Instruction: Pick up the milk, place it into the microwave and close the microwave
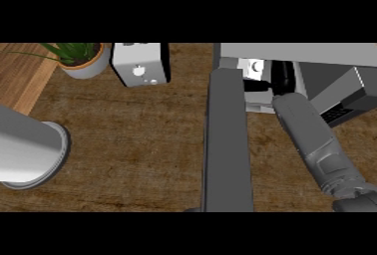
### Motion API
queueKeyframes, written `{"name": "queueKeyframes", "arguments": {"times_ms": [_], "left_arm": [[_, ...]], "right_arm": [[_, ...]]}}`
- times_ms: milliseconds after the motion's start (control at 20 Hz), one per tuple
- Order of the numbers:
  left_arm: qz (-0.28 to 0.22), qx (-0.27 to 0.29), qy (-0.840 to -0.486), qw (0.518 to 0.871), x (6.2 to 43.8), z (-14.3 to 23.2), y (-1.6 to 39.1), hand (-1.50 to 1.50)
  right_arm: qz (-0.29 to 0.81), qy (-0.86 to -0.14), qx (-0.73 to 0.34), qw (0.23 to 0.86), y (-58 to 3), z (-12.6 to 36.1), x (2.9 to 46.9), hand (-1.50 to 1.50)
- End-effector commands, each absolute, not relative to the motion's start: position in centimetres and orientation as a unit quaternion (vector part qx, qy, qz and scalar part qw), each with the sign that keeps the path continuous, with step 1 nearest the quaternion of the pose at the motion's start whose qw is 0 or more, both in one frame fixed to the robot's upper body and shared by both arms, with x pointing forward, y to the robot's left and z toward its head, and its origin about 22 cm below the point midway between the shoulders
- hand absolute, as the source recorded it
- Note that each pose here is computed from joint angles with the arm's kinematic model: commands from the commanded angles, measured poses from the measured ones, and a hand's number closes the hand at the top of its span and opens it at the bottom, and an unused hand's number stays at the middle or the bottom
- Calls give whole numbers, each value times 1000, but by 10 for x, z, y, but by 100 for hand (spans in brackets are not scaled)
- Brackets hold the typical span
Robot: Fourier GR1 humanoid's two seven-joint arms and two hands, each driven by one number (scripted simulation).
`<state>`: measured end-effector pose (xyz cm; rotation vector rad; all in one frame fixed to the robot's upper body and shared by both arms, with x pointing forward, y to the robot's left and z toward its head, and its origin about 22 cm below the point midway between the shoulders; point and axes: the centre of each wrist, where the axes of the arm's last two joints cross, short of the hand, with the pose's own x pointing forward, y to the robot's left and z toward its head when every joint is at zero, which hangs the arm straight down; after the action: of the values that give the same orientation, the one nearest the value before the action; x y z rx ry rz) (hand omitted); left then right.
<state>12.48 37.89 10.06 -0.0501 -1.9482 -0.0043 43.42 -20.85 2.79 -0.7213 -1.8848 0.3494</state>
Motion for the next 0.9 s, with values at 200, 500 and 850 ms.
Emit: {"name": "queueKeyframes", "arguments": {"times_ms": [200, 500, 850], "left_arm": [[-20, -28, -832, 554, 139, 101, 376, -150], [-18, -45, -827, 561, 145, 93, 379, -150], [-29, -22, -826, 562, 152, 99, 380, -150]], "right_arm": [[171, -781, -390, 456, -219, 27, 435, 150], [166, -743, -449, 468, -245, 30, 435, 150], [164, -668, -547, 477, -277, 19, 425, -150]]}}
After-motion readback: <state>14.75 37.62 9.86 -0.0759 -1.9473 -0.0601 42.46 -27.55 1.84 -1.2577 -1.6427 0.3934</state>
